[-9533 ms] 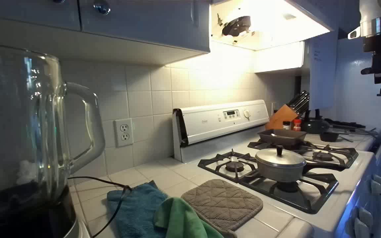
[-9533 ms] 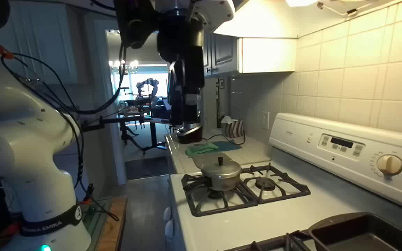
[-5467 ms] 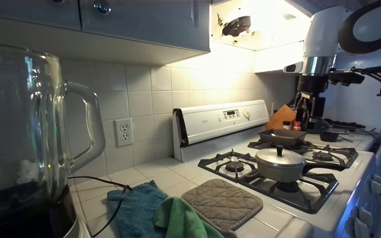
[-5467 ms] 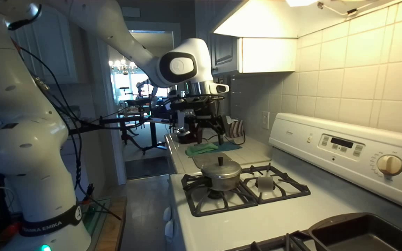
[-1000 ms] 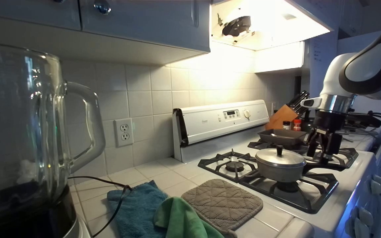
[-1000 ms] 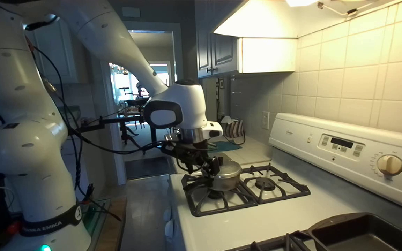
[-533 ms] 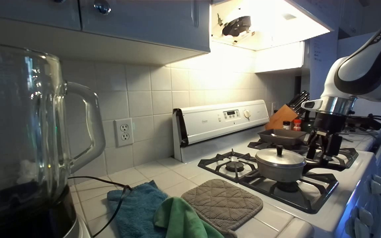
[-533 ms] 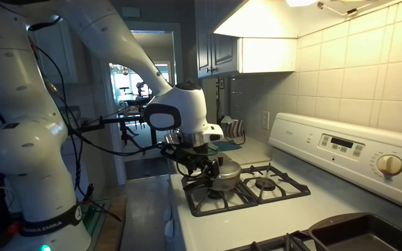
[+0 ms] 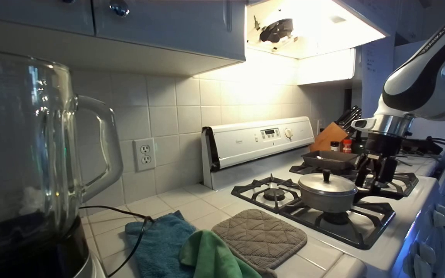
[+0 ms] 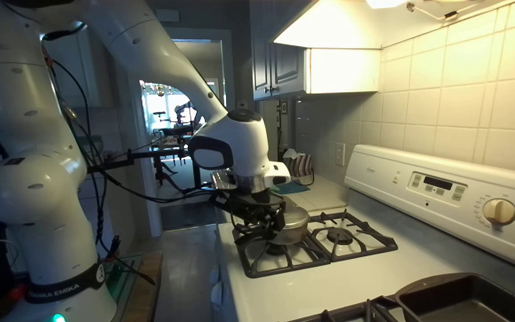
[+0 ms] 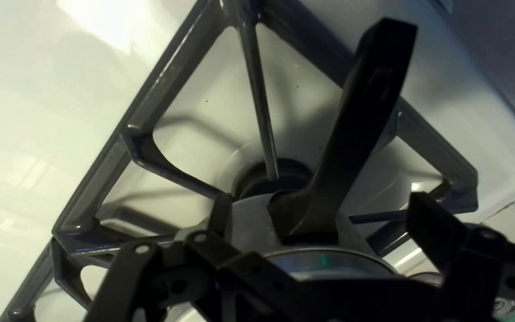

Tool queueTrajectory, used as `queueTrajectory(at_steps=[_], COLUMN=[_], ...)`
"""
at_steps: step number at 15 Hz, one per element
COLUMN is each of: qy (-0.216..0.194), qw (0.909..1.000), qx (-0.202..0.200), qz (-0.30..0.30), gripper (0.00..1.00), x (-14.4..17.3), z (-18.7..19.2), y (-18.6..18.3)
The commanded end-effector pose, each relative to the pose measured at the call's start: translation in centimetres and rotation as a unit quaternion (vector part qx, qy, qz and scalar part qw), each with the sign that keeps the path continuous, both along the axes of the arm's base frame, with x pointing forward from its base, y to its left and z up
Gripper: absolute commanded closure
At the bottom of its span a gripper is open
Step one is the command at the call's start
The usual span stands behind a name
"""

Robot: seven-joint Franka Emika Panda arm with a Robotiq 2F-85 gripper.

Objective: Pick up the pot from the stove and put it on the counter

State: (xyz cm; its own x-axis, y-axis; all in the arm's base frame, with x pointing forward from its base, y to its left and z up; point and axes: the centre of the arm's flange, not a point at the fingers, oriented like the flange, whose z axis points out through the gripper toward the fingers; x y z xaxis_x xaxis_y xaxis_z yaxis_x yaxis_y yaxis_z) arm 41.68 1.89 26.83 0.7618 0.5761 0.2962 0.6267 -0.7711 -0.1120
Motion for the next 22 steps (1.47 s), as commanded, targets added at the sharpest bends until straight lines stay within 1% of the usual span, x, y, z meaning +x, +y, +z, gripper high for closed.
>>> queueTrajectory(at_steps=[1,7,16,22], qy=[-0.008,-0.005,0.002,0.013], qw=[0.9998,0.9995,0.9994,0.9992], qx=[0.013,0.018,0.035,0.038], qz=[0.011,0.023,0.000,0.009], gripper=[0.00,0.00,0.00,0.00], x=[1.0,1.6,2.4,2.6], z=[-1.3,-1.8,-1.8,-2.3], y=[-0.3,-0.2,0.5,0.8])
